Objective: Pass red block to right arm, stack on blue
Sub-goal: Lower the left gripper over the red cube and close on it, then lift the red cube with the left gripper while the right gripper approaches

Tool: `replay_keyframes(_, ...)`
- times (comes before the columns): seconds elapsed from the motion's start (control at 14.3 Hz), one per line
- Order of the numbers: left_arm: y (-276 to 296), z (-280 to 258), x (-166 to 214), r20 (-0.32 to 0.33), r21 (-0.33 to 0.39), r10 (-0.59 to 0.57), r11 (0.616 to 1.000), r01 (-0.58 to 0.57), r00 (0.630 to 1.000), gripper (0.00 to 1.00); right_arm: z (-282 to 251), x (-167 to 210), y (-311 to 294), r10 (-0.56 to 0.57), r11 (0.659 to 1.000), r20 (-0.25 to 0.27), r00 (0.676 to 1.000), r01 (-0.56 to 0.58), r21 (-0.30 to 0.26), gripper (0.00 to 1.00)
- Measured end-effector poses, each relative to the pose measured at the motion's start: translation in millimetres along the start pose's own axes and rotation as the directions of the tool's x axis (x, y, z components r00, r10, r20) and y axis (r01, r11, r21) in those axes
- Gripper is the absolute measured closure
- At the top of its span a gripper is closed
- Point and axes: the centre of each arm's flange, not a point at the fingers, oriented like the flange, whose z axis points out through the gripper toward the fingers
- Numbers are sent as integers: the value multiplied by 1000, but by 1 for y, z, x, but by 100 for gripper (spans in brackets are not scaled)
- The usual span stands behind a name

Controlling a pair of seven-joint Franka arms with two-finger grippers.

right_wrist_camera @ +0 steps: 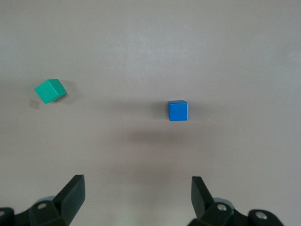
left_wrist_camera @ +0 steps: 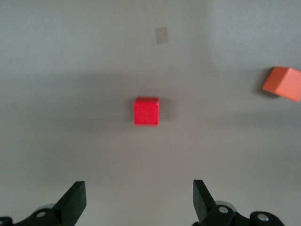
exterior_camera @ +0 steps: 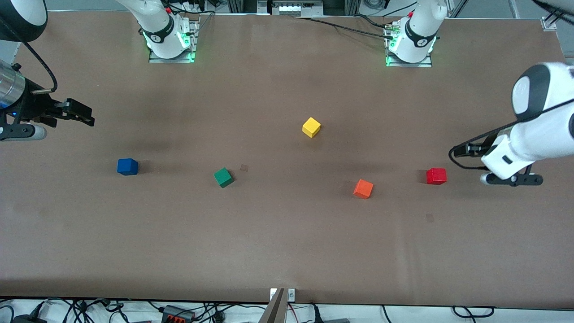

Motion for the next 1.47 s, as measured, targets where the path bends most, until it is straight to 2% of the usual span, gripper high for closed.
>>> replay_keyframes(0.28,-11,74,18,-68,-1,49,999,-49,996,0,4,-1,9,18,1000,19,1000,-18,1,0)
replay_keyframes(0.49,-9,118,9,-92,-2,54,999,-55,994,0,9,2,14,28,1000,28,999,-28,6,0)
replay_keyframes(0.98,-5,191,-11,-233,2,54,998,-55,971,0,28,12,14,30,1000,56,998,-30,8,0)
replay_keyframes(1.19,-7,221,-16,-253,-1,47,999,-49,966,0,39,16,14,31,999,76,997,-32,6,0)
replay_keyframes(1.33,-7,229,-15,-254,-1,48,999,-50,966,16,49,20,15,33,999,91,995,-33,4,0)
replay_keyframes(1.47,-7,230,-15,-253,-1,48,999,-50,966,38,52,21,15,33,999,96,995,-33,4,0)
